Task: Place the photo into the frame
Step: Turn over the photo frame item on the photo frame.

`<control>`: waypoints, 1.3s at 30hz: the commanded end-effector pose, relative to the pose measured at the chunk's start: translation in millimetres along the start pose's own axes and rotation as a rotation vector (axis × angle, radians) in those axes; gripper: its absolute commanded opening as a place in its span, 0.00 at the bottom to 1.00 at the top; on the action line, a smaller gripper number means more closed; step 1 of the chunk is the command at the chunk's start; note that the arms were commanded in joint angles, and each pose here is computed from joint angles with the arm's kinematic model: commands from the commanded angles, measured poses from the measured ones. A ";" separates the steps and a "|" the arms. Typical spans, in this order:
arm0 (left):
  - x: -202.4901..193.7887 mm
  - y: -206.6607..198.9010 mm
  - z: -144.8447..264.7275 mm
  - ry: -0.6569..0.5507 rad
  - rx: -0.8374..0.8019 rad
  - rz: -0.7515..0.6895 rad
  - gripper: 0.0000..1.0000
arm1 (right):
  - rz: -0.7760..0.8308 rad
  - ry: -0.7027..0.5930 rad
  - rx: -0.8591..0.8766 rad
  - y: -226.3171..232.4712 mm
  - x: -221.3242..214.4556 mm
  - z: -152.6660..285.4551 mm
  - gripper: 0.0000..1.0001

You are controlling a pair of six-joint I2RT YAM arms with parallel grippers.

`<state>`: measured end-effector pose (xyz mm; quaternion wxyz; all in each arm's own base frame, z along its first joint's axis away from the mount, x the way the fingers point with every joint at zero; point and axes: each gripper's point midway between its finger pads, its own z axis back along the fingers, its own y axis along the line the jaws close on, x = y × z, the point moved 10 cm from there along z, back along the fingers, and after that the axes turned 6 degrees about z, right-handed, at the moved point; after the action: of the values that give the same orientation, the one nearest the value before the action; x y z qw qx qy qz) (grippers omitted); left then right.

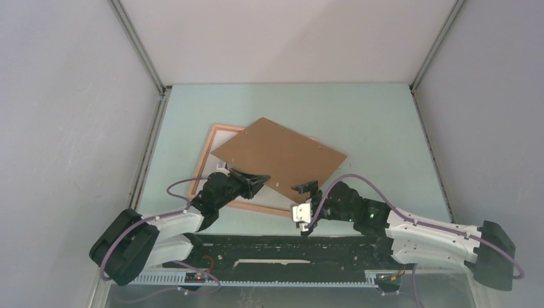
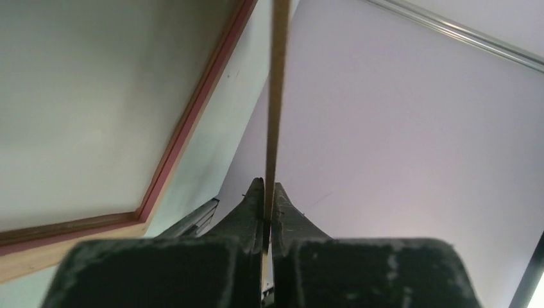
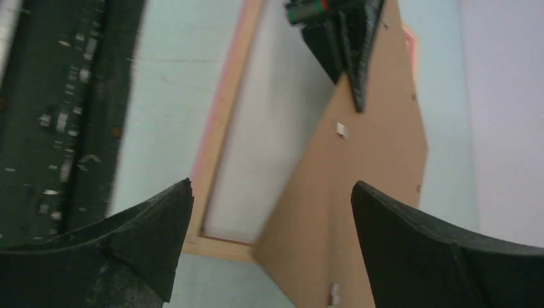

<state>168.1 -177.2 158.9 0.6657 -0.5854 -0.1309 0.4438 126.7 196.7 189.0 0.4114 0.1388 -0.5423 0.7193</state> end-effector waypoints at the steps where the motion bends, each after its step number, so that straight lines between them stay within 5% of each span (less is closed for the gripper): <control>1: -2.9 -24.6 -2.5 0.033 -0.172 -0.058 0.00 | -0.117 0.016 -0.011 9.9 27.8 7.4 1.00; 4: -3.5 -25.6 -6.6 0.050 -0.179 -0.090 0.00 | -0.226 -0.040 -0.017 13.1 53.8 22.4 1.00; 9: 4.1 -12.6 -7.2 0.023 -0.171 -0.128 0.00 | -0.947 -0.021 -0.426 -24.3 63.4 53.0 1.00; 12: 6.9 -8.0 -6.4 0.027 -0.190 -0.153 0.00 | -1.176 0.045 -0.488 -46.2 53.3 69.9 1.00; 19: 8.2 1.0 -5.0 0.075 -0.248 -0.148 0.00 | -1.752 0.067 -0.653 -60.7 -16.3 72.6 1.00; 22: 9.5 7.9 -5.3 0.097 -0.249 -0.116 0.00 | -2.038 -0.045 -0.585 -59.5 -54.2 73.7 0.97; 26: 8.5 12.1 -7.9 0.122 -0.228 -0.109 0.00 | -2.184 -0.256 -0.556 -49.4 -87.3 62.2 0.85; 30: 7.2 6.9 -1.5 0.099 -0.273 -0.145 0.00 | -2.250 -0.238 -0.581 -35.2 -111.8 48.7 0.82; 33: 7.4 8.1 -1.0 0.098 -0.266 -0.146 0.00 | -2.298 -0.342 -0.558 -25.1 -118.8 40.7 0.77; 39: 6.5 6.4 -2.5 0.113 -0.271 -0.141 0.00 | -2.368 -0.498 -0.448 -23.3 -116.9 19.6 0.51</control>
<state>170.8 -173.7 128.2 0.6503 -0.6350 -0.1717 0.3799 204.8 114.9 111.1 0.7780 0.5169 -0.2250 -0.2772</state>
